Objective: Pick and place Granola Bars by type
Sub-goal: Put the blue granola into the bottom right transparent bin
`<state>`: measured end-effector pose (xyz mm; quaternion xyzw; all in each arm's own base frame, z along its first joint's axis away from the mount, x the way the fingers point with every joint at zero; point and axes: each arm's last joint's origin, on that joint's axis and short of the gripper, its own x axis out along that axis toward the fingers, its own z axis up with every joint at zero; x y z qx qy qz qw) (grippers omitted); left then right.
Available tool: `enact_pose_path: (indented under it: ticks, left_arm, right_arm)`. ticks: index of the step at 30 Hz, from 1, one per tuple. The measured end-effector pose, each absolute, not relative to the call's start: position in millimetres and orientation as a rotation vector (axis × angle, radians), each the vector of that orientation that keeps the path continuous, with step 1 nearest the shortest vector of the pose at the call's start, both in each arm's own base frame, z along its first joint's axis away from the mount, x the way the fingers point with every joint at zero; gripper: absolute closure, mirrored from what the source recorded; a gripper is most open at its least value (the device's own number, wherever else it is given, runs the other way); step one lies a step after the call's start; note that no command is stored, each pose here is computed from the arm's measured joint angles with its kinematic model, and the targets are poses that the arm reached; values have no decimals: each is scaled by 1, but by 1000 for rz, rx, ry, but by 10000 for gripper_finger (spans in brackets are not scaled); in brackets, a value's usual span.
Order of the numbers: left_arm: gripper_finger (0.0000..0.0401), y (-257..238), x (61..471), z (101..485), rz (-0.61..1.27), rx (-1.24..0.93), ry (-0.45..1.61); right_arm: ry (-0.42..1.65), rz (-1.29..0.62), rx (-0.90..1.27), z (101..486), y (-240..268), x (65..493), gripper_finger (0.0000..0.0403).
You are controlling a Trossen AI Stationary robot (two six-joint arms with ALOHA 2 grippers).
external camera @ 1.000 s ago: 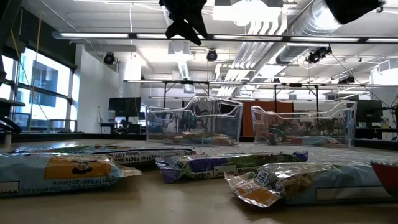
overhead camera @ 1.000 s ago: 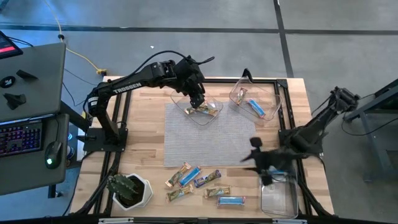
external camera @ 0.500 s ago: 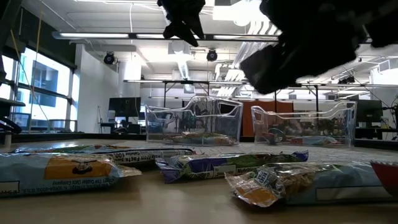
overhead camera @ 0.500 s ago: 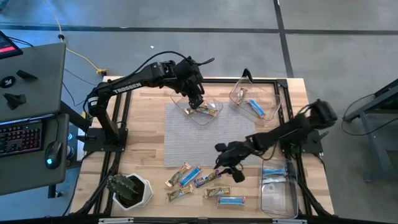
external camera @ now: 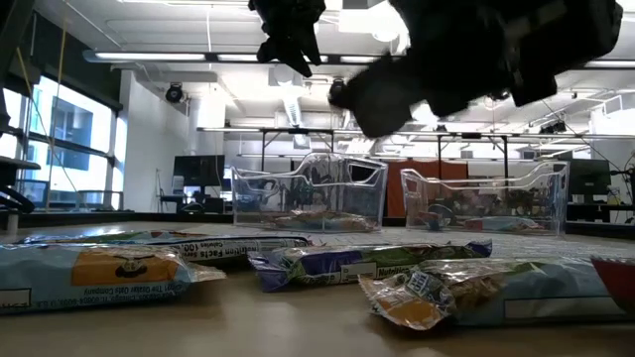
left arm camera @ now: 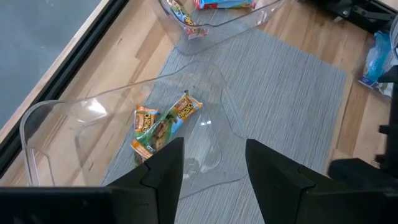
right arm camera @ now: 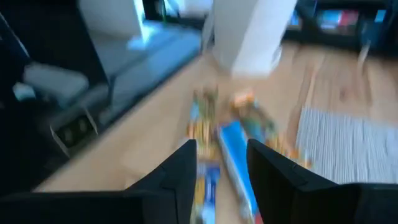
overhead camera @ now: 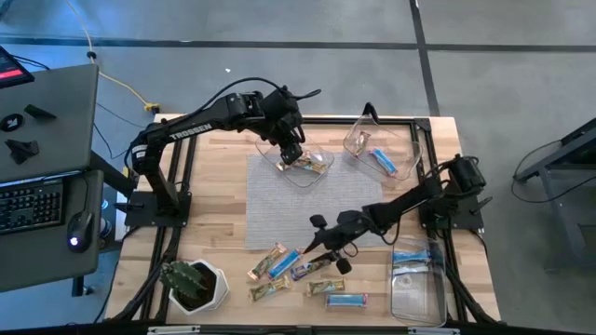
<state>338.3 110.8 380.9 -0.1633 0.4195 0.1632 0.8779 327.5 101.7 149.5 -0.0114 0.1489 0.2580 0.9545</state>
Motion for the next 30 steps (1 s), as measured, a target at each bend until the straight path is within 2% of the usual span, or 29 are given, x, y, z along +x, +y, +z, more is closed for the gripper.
enact_pose_path:
  ticks: [3, 11, 21, 30]
  left_arm:
    - [233, 111, 338, 381, 340, -341, 875]
    - [233, 111, 338, 381, 339, -333, 876]
    - [233, 110, 339, 381, 323, -349, 869]
    - [233, 110, 339, 381, 319, -350, 867]
  right_arm:
    - [275, 540, 18, 153, 103, 328, 279]
    - [483, 503, 3, 135, 102, 321, 278]
    - [504, 557, 24, 133, 103, 319, 278]
    - [508, 441, -11, 132, 100, 321, 278]
